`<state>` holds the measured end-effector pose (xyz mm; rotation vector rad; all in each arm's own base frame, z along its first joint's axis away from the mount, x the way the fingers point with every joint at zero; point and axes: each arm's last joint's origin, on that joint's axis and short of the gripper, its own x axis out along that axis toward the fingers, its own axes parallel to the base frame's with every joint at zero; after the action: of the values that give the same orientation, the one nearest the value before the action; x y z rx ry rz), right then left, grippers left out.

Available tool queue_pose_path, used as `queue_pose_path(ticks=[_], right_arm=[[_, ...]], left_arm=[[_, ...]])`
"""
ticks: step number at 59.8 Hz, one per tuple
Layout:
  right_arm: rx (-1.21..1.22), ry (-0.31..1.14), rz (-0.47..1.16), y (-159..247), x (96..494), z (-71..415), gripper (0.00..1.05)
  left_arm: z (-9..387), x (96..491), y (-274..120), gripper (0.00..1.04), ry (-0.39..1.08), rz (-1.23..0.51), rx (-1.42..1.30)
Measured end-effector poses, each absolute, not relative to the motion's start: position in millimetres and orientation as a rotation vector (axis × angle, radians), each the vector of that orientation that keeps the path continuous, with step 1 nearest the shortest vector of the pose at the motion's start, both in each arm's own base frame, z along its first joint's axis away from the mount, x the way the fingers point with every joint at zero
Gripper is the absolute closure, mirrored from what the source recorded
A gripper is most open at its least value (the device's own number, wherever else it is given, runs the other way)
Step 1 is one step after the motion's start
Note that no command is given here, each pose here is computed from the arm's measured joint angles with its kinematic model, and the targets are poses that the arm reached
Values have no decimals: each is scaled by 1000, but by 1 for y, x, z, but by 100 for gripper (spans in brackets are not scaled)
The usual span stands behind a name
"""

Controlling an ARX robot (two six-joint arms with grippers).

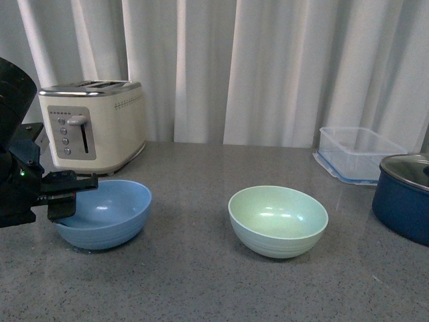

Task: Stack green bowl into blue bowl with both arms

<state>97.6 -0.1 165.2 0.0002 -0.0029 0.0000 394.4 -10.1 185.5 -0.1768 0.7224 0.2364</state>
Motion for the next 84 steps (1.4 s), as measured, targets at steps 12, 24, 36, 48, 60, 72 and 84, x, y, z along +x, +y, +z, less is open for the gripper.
queue_pose_path(ticks=[12,24,36,48,60,72,84], right_arm=[[0,-3,0,0,98,165,10],[0,-3,0,0,98,165,10],[0,-3,0,0,98,165,10],[0,-3,0,0,98,165,10],[0,-3,0,0,98,165,10],[0,-3,0,0,98,165,10],[0,-3,0,0,98,165,10]], left_arm=[[186,395,-12,102,718,231,-221],[193,395,-16,101,704,218,-237],[218,395,-27,101,651,188,-264],[236,395,-44,101,617,147,-285],[233,397,-63,101,639,118,-286],[226,401,-81,101,665,88,-286],[217,405,-94,101,690,71,-275]])
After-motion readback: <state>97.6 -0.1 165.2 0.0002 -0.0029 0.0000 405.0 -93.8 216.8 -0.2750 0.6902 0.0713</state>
